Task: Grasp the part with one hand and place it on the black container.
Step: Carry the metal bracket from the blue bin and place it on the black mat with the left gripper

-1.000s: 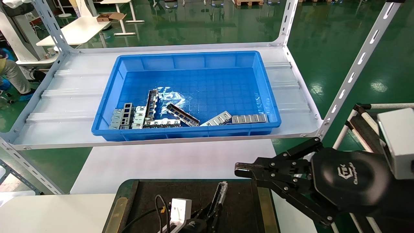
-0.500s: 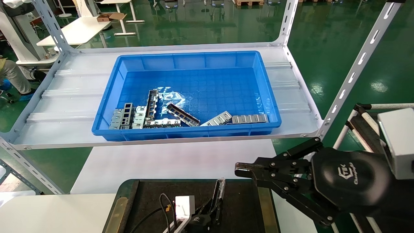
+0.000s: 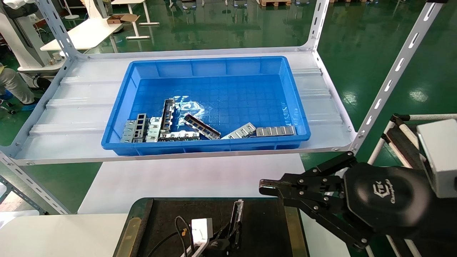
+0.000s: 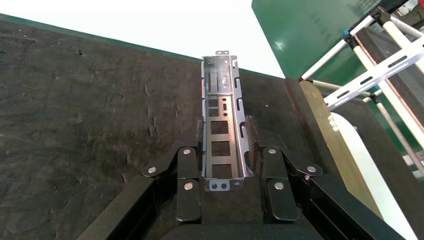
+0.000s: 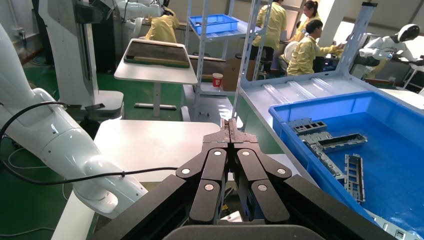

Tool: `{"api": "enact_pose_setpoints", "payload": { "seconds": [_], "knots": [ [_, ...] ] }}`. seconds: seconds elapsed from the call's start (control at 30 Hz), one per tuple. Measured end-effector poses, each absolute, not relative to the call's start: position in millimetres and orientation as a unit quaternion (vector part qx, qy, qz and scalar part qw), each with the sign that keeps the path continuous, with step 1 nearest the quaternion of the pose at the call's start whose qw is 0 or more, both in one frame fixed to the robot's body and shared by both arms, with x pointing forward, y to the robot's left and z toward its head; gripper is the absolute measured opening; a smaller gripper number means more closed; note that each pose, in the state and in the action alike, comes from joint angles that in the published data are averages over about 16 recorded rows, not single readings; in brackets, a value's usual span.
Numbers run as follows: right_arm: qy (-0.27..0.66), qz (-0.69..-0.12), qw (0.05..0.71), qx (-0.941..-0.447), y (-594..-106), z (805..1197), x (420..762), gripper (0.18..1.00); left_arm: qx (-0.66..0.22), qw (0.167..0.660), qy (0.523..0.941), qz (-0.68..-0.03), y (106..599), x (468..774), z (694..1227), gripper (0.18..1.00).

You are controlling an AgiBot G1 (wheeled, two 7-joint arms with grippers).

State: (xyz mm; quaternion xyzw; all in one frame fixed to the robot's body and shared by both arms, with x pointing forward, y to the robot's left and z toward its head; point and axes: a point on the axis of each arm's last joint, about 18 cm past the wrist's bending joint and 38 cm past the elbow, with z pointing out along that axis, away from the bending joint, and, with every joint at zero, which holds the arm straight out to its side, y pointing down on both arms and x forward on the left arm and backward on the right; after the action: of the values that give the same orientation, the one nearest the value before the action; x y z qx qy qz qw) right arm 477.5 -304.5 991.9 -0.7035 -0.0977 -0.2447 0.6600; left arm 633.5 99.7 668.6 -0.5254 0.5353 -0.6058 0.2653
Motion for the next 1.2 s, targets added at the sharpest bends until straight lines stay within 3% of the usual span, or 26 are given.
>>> {"api": "enact_pose_setpoints", "payload": {
  "seconds": [0.8,1.2],
  "knots": [
    [-0.098,-0.245,0.66,-0.703,-304.5,991.9,477.5,0.191,-0.547,0.265,0.522,-0.599,95.6,633.8,656.1,0.356],
    [-0.098,-0.245,0.66,-0.703,-304.5,991.9,477.5,0.228,-0.552,0.264,0.517,-0.599,92.6,634.4,651.9,0.378]
  ]
}}
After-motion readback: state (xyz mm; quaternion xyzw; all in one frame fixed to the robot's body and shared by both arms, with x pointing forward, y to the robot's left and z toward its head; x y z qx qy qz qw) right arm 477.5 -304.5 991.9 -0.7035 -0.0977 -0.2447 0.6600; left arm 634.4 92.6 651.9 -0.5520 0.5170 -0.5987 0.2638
